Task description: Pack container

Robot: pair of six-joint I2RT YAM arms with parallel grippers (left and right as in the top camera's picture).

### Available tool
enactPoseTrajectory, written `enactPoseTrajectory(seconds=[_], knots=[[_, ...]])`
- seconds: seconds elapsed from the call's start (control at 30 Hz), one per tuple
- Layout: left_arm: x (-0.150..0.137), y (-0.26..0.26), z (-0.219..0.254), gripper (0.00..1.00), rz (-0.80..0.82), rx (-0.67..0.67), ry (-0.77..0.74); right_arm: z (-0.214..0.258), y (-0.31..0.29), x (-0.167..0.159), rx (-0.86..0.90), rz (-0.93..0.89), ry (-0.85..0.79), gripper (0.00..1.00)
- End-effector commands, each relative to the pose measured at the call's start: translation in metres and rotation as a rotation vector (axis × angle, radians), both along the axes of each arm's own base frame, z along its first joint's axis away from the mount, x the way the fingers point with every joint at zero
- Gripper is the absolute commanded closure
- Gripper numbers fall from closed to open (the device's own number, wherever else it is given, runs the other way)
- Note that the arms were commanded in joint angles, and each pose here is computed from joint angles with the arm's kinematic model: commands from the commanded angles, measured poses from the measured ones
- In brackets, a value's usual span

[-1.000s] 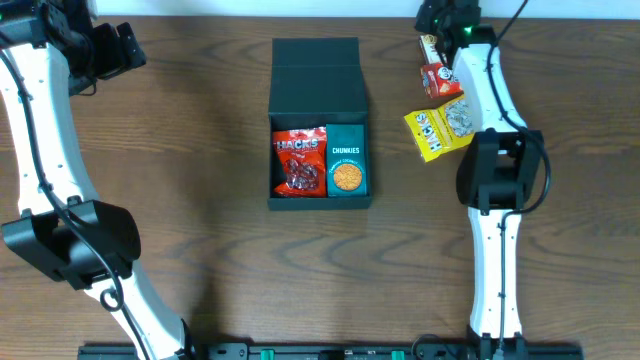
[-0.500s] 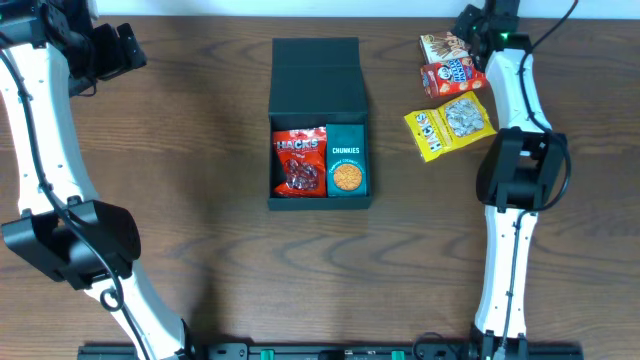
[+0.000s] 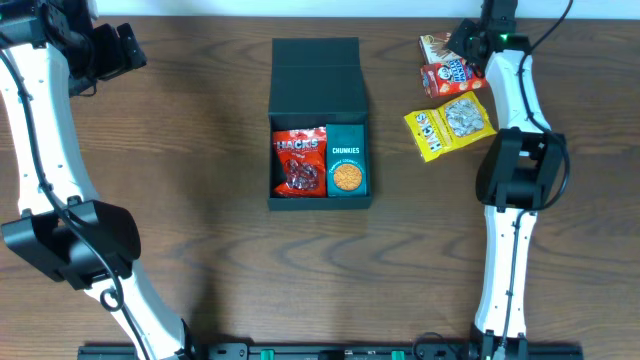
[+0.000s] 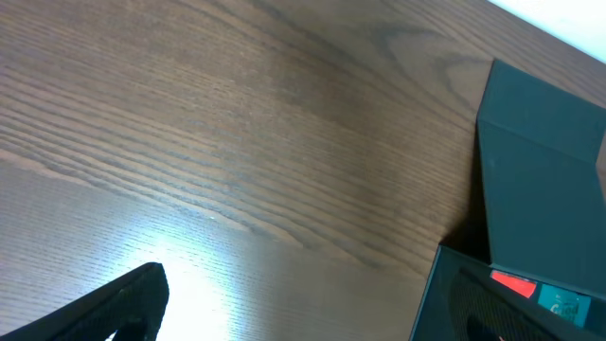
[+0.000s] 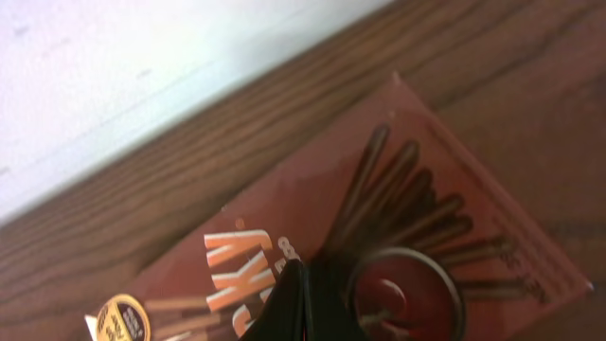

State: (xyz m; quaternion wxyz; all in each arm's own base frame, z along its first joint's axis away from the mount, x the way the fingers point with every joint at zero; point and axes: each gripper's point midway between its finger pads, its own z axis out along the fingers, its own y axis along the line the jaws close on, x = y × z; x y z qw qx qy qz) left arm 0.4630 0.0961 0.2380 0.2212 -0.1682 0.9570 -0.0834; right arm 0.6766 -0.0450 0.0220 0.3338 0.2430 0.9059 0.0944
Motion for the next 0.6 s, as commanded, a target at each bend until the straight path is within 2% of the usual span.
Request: enactPoseTrajectory(seconds=[0.0, 0.27, 0.57], knots=[[-0.001, -0.001, 0.000, 0.05, -0.013, 0.002, 0.002, -0.031, 0.000, -0.018, 0.034, -0.001, 0.101, 0.99], [-0.002, -0.001, 0.000, 0.05, -0.013, 0.001, 0.006, -0.046, 0.007, -0.048, 0.034, 0.022, 0.243, 0.98], [-0.002, -0.001, 0.000, 0.05, -0.013, 0.000, 0.006, -0.043, 0.023, -0.076, 0.028, 0.065, 0.355, 0.98]])
